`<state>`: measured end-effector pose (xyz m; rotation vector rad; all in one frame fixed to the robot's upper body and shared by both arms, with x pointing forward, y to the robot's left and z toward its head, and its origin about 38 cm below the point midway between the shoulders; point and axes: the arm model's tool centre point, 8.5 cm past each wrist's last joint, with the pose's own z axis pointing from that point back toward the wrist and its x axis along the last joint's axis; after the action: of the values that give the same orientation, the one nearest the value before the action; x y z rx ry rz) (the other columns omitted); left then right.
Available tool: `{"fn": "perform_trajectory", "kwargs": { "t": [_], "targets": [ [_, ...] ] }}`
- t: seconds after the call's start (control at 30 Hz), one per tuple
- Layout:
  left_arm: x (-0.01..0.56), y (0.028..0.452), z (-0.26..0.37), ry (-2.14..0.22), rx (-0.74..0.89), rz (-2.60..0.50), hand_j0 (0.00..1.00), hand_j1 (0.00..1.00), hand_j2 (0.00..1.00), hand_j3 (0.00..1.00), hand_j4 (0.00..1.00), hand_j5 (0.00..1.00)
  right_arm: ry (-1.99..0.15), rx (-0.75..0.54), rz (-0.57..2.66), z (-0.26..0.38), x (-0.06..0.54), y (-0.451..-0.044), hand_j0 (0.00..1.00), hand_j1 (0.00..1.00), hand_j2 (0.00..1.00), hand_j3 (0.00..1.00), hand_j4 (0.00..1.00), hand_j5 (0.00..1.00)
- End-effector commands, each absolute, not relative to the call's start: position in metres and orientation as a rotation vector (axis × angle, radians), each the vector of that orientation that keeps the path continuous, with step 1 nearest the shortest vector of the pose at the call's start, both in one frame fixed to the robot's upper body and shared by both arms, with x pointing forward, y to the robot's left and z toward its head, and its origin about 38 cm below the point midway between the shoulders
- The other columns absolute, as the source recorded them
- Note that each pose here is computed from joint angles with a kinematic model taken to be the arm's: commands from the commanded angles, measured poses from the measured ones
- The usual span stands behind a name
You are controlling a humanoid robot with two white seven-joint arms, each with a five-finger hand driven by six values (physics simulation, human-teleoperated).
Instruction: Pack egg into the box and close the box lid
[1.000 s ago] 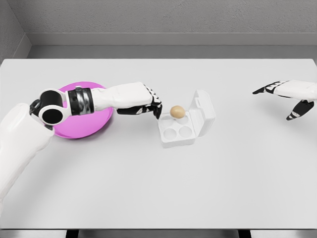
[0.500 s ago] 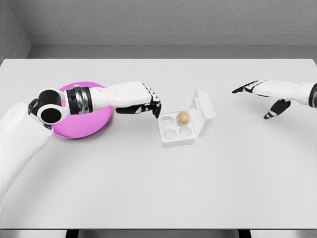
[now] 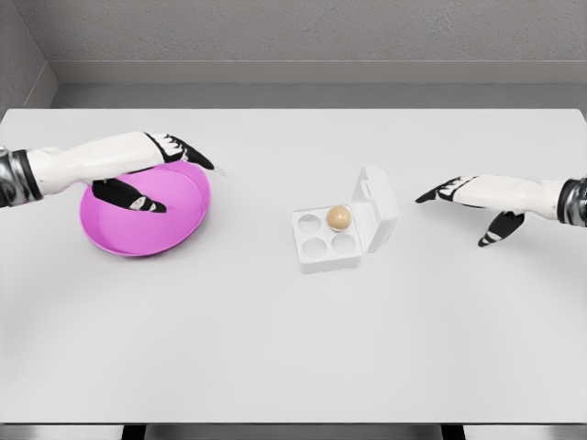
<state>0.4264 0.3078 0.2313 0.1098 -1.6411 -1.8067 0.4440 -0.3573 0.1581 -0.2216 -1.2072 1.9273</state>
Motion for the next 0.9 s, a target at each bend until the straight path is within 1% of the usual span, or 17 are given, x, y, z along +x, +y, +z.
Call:
{"fn": "perform_trajectory", "kwargs": {
  "t": [0.0,0.07,0.3,0.37,0.63,0.67,0.73,0.87],
  "targets": [
    [0.426,0.332,0.246,-1.634,0.156,-1.772,1.0,1.0,1.0,1.0,1.0,1.0,-1.247,-0.213,1.955,0.167,0.441,-0.345,1.0,1.0,1.0,1.0,1.0,1.0],
    [0.42,0.347,0.238,-1.576,0.169,-1.774,1.0,1.0,1.0,1.0,1.0,1.0,-1.266,-0.205,1.977,0.17,0.439,-0.337,1.0,1.0,1.0,1.0,1.0,1.0],
    [0.417,0.348,0.229,-1.558,0.153,-1.77,1.0,1.0,1.0,1.0,1.0,1.0,-1.282,-0.215,2.017,0.183,0.428,-0.337,1.0,1.0,1.0,1.0,1.0,1.0],
    [0.417,0.348,0.23,-1.559,0.154,-1.771,1.0,1.0,1.0,1.0,1.0,1.0,-1.299,-0.207,2.037,0.186,0.425,-0.329,1.0,1.0,1.0,1.0,1.0,1.0],
    [0.418,0.35,0.232,-1.556,0.167,-1.773,1.0,1.0,1.0,1.0,1.0,1.0,-1.318,-0.199,2.036,0.186,0.427,-0.323,1.0,1.0,1.0,1.0,1.0,1.0],
    [0.418,0.35,0.232,-1.556,0.167,-1.774,1.0,1.0,1.0,1.0,1.0,1.0,-1.336,-0.183,2.038,0.184,0.428,-0.314,1.0,1.0,1.0,1.0,1.0,1.0],
    [0.419,0.351,0.23,-1.548,0.17,-1.774,1.0,1.0,1.0,1.0,1.0,1.0,-1.342,-0.182,2.037,0.184,0.429,-0.313,1.0,1.0,1.0,1.0,1.0,1.0],
    [0.419,0.353,0.229,-1.543,0.172,-1.769,1.0,1.0,1.0,1.0,1.0,1.0,-1.382,-0.153,2.037,0.182,0.431,-0.295,1.0,1.0,1.0,1.0,1.0,1.0]
  ]
}}
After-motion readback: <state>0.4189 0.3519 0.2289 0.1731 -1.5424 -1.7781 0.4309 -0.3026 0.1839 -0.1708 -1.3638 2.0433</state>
